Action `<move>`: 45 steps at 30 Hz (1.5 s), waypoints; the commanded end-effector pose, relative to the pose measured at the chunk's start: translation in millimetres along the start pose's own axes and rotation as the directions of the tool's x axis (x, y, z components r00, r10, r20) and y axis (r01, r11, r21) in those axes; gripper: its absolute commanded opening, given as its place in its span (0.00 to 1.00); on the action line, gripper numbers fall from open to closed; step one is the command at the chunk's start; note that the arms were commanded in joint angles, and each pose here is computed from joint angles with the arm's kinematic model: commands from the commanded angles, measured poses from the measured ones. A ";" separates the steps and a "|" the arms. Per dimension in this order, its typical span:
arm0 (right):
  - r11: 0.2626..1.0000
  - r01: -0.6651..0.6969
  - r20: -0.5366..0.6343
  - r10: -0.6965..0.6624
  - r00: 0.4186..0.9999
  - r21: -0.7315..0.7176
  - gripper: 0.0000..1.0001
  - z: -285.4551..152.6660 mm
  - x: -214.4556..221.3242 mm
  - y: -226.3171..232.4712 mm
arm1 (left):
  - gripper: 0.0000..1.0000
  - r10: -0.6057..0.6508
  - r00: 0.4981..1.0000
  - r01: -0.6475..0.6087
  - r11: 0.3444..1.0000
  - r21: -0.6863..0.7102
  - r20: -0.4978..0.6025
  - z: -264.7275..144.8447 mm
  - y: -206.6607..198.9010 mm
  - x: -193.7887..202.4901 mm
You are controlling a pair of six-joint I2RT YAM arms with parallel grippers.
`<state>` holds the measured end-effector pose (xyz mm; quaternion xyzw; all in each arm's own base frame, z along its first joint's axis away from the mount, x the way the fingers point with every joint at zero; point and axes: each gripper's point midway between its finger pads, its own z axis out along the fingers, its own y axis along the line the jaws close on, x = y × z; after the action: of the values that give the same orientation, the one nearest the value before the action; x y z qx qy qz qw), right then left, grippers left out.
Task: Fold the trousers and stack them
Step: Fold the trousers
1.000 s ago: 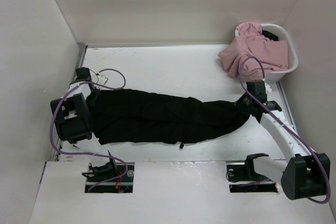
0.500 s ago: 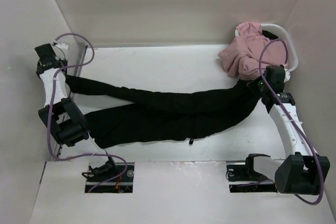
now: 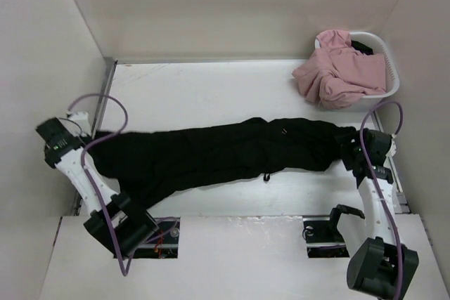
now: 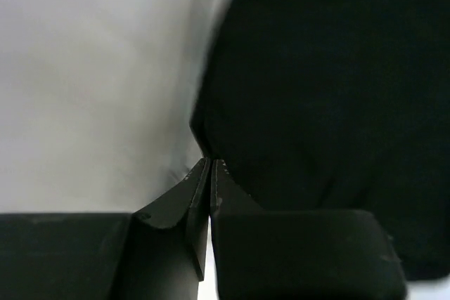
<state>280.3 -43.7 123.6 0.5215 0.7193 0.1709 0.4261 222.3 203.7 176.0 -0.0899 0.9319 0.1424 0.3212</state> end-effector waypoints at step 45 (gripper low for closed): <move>0.933 -0.136 -0.122 0.186 0.975 0.335 0.00 -170.4 53.5 -47.5 | 0.02 0.076 0.964 -0.053 0.994 -0.097 0.255 20.8 49.1 -117.8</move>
<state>180.0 21.3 180.0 0.5476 0.7425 0.1540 0.3537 275.2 244.3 194.6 -0.0575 0.9167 0.1692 0.3575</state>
